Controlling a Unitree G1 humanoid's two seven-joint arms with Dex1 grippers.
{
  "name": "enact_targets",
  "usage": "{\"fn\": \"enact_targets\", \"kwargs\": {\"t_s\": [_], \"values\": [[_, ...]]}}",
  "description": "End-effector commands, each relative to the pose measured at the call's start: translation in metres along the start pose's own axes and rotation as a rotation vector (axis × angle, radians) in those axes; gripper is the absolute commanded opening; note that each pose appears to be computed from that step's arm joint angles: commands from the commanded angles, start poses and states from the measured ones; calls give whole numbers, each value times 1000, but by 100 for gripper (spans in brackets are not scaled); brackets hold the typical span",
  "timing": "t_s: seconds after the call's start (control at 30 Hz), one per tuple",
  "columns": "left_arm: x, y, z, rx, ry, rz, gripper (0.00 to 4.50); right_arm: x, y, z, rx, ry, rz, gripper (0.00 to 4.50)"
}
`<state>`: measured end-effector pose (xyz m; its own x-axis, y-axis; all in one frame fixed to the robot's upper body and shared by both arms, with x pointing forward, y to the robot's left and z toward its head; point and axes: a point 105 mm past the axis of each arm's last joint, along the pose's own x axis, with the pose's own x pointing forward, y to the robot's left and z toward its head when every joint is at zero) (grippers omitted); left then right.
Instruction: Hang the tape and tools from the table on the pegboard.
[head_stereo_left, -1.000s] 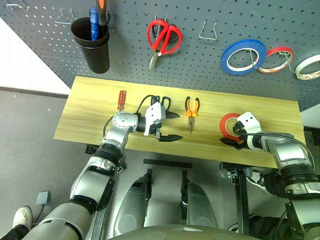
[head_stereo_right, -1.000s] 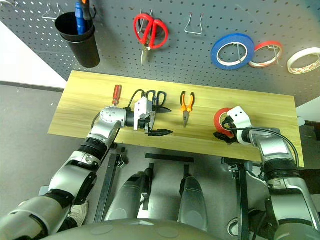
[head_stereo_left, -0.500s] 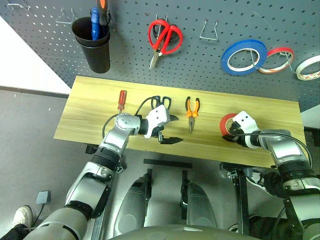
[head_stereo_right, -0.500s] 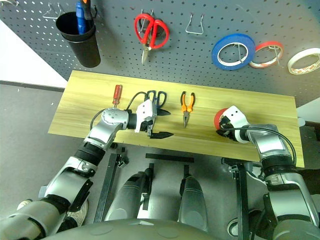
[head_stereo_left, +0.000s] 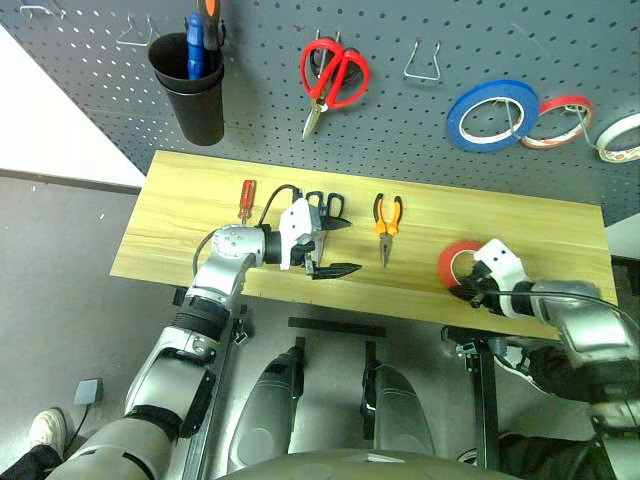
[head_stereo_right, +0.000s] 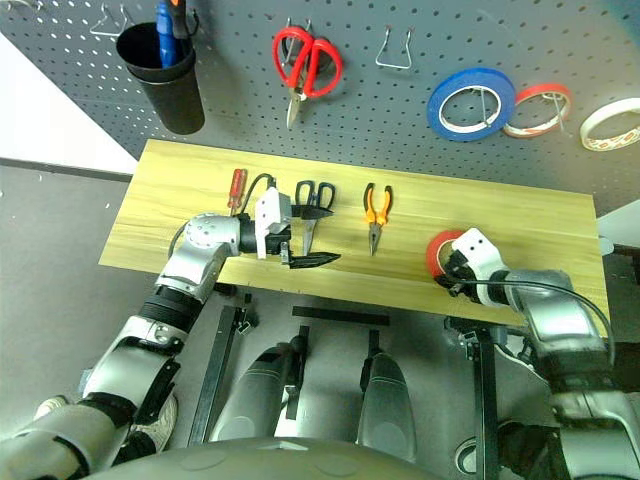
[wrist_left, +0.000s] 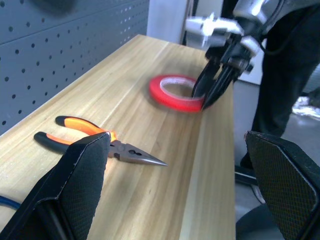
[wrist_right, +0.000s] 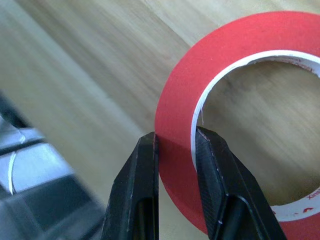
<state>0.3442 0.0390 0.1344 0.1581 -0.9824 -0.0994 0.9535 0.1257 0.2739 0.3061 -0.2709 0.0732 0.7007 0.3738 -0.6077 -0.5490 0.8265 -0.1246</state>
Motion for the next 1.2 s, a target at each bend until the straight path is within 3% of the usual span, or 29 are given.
{"fn": "enact_targets", "kwargs": {"t_s": [0.03, 0.37, 0.57, 0.97, 1.2], "values": [[-7, 3, 13, 34, -69, -14, 450, -42, 8, 21, -44, -119, -39, 68], [-7, 9, 36, 44, -210, -83, 450, -106, 33, 64, -103, -330, -130, 68], [-3, 21, 54, 51, -268, -79, 450, -132, 29, 103, -184, -477, -242, 68], [-2, 33, 101, 54, -397, -88, 450, -132, -10, 129, -222, -546, -386, 68], [-4, 35, 111, 52, -420, -73, 450, -113, -31, 133, -211, -560, -385, 68]]}}
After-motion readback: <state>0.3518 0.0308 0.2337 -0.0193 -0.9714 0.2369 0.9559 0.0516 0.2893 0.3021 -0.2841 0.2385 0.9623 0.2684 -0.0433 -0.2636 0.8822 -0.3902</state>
